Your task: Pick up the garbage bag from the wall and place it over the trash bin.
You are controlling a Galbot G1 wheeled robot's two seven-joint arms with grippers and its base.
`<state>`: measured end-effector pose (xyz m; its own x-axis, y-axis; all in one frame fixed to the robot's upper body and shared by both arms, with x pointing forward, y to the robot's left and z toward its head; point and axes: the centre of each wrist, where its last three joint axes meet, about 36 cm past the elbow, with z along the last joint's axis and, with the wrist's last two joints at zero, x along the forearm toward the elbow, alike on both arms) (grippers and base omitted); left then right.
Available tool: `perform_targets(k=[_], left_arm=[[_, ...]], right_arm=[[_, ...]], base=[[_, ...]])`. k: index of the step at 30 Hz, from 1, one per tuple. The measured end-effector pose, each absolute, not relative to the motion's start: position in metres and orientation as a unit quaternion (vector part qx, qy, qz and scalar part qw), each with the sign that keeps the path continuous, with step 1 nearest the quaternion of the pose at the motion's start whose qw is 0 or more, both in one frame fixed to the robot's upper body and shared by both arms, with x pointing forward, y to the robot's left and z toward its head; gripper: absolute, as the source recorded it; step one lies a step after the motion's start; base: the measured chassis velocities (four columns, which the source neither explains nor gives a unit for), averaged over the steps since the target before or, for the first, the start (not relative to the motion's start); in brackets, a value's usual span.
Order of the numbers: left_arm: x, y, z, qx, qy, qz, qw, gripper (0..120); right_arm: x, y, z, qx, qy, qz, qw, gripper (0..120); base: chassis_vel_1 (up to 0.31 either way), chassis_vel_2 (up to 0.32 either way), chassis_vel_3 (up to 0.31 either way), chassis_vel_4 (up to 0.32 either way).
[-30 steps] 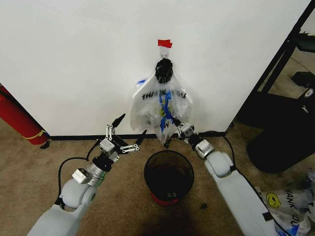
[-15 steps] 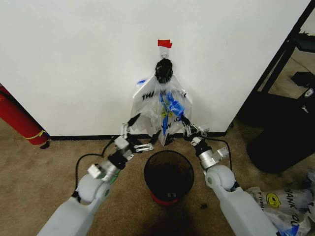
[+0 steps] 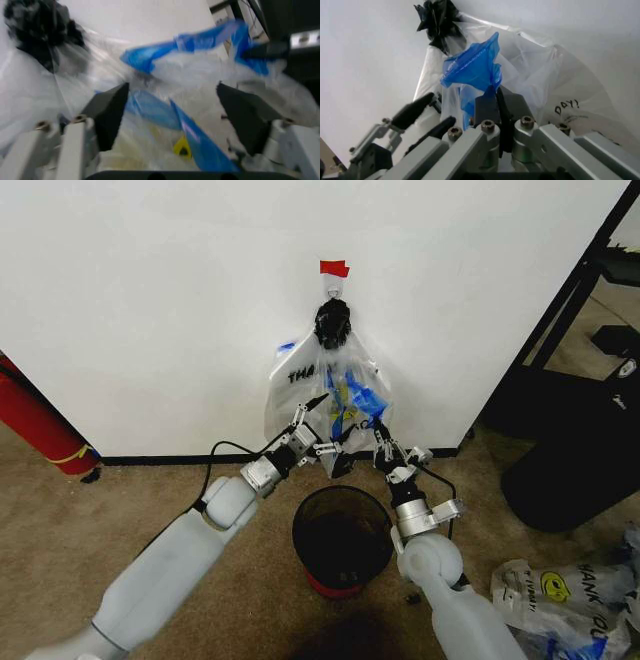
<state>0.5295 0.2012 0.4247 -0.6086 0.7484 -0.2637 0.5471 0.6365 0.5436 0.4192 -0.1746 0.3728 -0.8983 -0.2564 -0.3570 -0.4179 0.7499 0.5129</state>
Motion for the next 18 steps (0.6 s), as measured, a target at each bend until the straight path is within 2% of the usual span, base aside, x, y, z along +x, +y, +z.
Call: perform_targets(k=[1,2,6,8,9,13,18], left_arm=[[0.530,0.202,0.425,0.374,0.871,0.214,0.236,64],[0.530,0.202,0.425,0.374,0.871,0.214,0.236,64],[0.533,0.202,0.419,0.391,0.863,0.235,0.215,47],[0.535,0.199,0.416,0.397,0.861,0.240,0.208,43],[0.535,0.199,0.416,0.397,0.861,0.240,0.208,43],[0.543,0.191,0.414,0.402,0.859,0.245,0.201,58],[0.549,0.188,0.413,0.401,0.859,0.252,0.195,63]], right_arm=[[0.419,-0.175,0.373,-0.181,0.926,0.302,0.135,0],[0.419,-0.175,0.373,-0.181,0.926,0.302,0.135,0],[0.422,-0.178,0.375,-0.180,0.927,0.294,0.146,0],[0.423,-0.179,0.376,-0.182,0.928,0.287,0.150,0],[0.423,-0.179,0.376,-0.182,0.928,0.287,0.150,0],[0.422,-0.180,0.373,-0.193,0.931,0.269,0.156,0],[0.420,-0.178,0.373,-0.200,0.930,0.262,0.160,0]], base=[[0.000,0.000,0.000,0.000],[0.000,0.000,0.000,0.000],[0.000,0.000,0.000,0.000],[0.000,0.000,0.000,0.000],[0.000,0.000,0.000,0.000],[0.000,0.000,0.000,0.000],[0.000,0.000,0.000,0.000]])
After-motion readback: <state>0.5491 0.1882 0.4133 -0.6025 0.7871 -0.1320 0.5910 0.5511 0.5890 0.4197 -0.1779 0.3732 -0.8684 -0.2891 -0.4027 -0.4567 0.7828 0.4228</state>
